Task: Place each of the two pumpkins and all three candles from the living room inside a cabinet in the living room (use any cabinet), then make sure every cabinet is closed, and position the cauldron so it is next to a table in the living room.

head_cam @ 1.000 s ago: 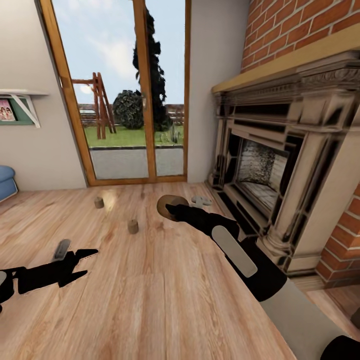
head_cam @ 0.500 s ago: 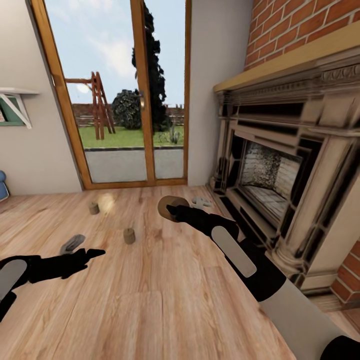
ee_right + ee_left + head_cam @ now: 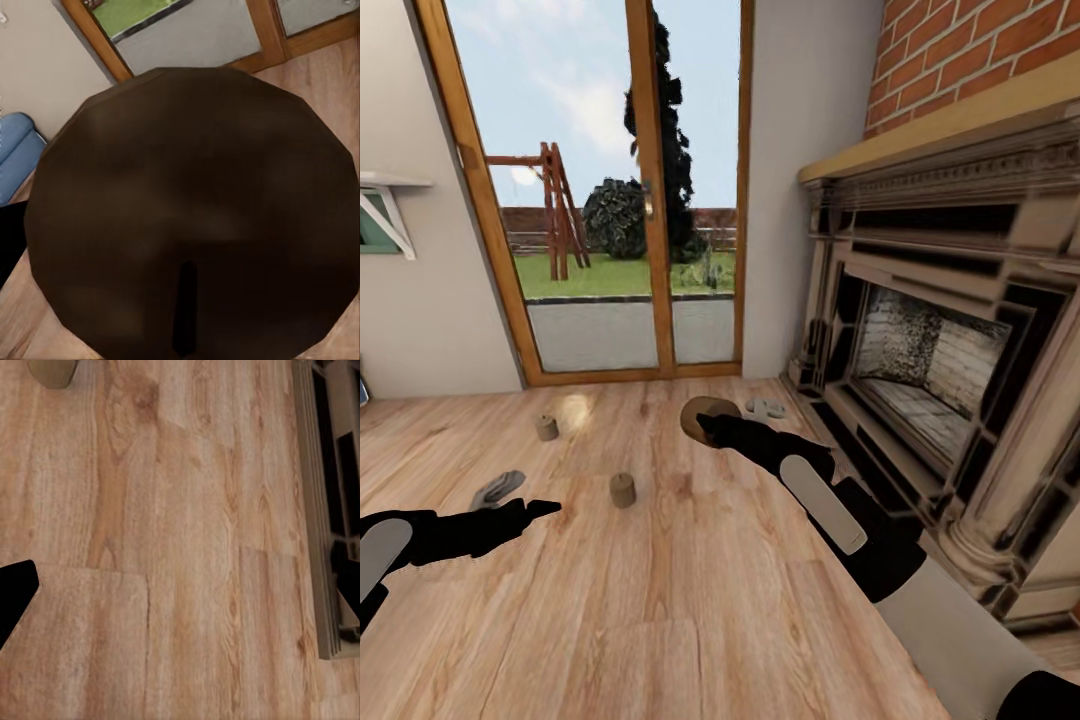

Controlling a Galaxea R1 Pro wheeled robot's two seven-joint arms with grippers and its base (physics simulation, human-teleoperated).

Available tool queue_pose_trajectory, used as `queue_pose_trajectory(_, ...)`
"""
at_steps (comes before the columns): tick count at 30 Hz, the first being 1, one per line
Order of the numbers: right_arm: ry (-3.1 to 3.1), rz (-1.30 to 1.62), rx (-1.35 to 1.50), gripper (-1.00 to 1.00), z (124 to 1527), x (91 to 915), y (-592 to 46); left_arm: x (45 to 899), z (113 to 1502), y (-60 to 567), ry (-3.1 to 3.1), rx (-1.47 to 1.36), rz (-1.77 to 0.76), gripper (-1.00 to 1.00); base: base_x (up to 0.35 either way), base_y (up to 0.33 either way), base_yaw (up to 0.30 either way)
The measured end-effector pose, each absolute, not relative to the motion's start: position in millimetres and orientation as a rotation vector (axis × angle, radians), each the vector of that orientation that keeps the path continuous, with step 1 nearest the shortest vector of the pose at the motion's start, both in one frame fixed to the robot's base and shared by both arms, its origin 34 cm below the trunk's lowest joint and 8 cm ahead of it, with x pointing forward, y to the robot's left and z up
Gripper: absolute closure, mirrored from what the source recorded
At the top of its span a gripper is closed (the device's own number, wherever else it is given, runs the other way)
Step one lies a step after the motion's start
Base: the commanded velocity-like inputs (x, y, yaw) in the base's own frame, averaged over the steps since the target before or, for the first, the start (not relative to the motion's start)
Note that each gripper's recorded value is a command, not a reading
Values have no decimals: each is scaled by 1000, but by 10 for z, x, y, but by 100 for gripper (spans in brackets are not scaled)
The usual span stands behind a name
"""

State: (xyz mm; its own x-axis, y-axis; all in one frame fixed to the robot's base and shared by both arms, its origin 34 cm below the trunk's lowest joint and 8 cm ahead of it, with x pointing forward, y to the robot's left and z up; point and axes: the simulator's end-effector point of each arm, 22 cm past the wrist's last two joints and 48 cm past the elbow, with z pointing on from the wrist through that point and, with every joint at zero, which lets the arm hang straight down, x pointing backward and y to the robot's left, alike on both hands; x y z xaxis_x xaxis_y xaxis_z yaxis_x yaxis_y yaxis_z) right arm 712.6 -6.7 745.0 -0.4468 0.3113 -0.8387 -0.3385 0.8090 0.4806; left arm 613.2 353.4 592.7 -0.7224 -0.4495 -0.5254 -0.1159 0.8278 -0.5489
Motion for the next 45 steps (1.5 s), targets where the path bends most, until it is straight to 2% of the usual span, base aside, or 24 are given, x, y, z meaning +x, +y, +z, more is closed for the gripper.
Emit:
queue_pose_trajectory(21,1876,742,23,100,7426,7165,-112,6125,5894,3517,2338,-416,-648,-100,296,163,0)
queue_pose_trajectory(41,1876,740,24,100,7423,7167,-117,6122,5868,3539,2342,-423,-642,-100,333,21,0)
queue_pose_trajectory(45,1876,741,24,100,7422,7166,-115,6082,5646,3731,2389,-450,-543,-100,337,0,0)
